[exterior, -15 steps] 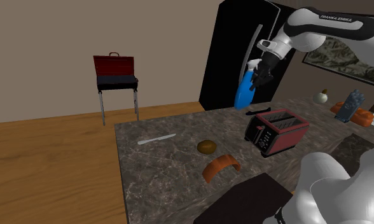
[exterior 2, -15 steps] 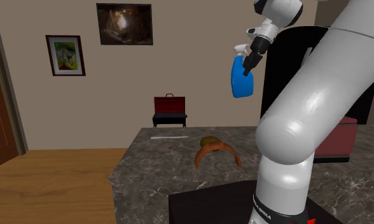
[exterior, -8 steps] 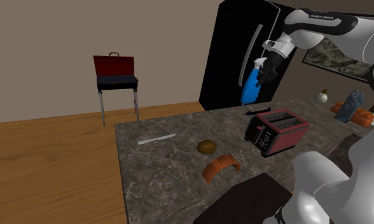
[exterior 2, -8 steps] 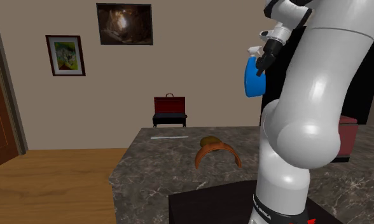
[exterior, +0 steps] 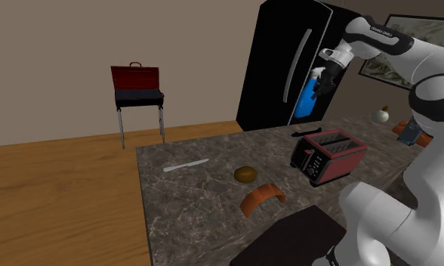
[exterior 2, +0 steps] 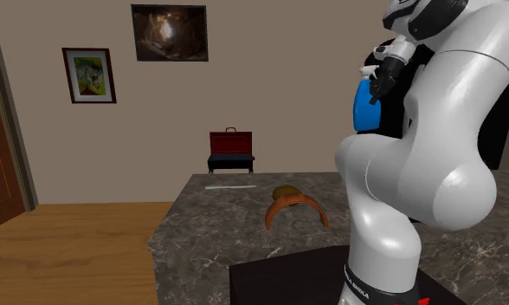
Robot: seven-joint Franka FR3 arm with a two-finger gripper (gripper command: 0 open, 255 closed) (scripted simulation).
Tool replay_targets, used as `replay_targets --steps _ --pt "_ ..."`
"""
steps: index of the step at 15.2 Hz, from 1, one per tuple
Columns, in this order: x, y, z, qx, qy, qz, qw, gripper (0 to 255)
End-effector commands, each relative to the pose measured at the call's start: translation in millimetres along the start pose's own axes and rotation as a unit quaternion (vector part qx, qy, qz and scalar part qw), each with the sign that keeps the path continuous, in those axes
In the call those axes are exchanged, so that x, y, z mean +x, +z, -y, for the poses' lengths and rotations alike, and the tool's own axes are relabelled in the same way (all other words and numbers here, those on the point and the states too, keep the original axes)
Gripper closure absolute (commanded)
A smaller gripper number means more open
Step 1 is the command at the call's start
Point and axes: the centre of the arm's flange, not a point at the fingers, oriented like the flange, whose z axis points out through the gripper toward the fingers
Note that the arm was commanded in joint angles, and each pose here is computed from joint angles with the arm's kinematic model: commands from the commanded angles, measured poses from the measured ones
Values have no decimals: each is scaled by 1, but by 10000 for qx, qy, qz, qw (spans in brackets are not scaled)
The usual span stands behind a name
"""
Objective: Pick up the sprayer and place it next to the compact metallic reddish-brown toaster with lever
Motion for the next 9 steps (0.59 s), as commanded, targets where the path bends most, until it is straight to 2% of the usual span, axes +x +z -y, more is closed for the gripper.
replay_targets --steps 1,3,9 --pt "-23 -8 -9 19 13 10 10000 255" --pt "-48 -18 -20 19 13 10 10000 255" --pt "-62 10 -20 19 13 10 10000 255"
